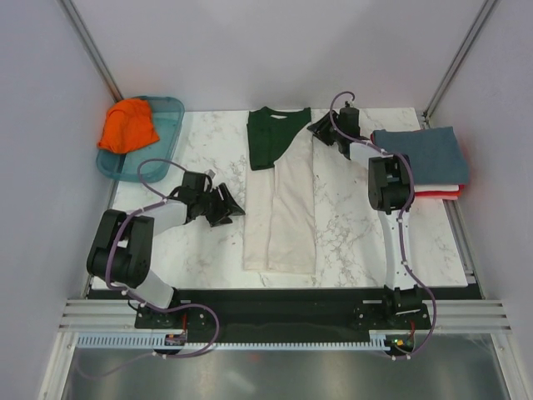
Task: Fold and stack the t-shirts
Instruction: Fold the tshirt
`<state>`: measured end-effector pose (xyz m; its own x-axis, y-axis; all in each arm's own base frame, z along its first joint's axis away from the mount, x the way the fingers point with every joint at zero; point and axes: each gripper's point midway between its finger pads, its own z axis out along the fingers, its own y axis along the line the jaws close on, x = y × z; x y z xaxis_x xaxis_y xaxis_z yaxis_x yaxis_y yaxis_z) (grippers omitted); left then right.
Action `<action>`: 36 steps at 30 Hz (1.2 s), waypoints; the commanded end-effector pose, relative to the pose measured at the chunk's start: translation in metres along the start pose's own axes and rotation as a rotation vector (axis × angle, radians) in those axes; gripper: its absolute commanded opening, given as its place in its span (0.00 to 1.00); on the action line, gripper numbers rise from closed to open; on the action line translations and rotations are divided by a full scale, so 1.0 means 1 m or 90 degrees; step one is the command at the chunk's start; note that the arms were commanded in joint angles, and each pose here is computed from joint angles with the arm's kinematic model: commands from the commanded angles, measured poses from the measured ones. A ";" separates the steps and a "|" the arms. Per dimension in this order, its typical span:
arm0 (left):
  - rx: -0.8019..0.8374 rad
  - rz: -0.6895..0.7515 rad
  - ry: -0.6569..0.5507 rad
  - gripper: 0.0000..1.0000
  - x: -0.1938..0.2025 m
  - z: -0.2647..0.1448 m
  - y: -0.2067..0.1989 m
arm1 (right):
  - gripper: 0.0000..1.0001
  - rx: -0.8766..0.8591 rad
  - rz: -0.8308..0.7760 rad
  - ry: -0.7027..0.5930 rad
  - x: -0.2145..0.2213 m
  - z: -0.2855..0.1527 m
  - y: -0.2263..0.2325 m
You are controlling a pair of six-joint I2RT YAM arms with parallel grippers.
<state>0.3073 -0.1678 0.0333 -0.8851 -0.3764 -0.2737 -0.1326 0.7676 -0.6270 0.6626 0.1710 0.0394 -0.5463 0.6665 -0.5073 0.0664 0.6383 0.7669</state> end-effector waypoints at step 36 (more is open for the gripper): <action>0.066 0.163 0.071 0.58 0.127 -0.035 -0.084 | 0.00 0.131 -0.291 0.208 0.160 -0.236 0.037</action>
<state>0.1821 -0.2499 0.0675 -0.9356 -0.0766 -0.3445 0.1611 0.7758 -0.6101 0.3626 0.1945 0.0612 -0.8045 0.1900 -0.5628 -0.0395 0.9283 0.3698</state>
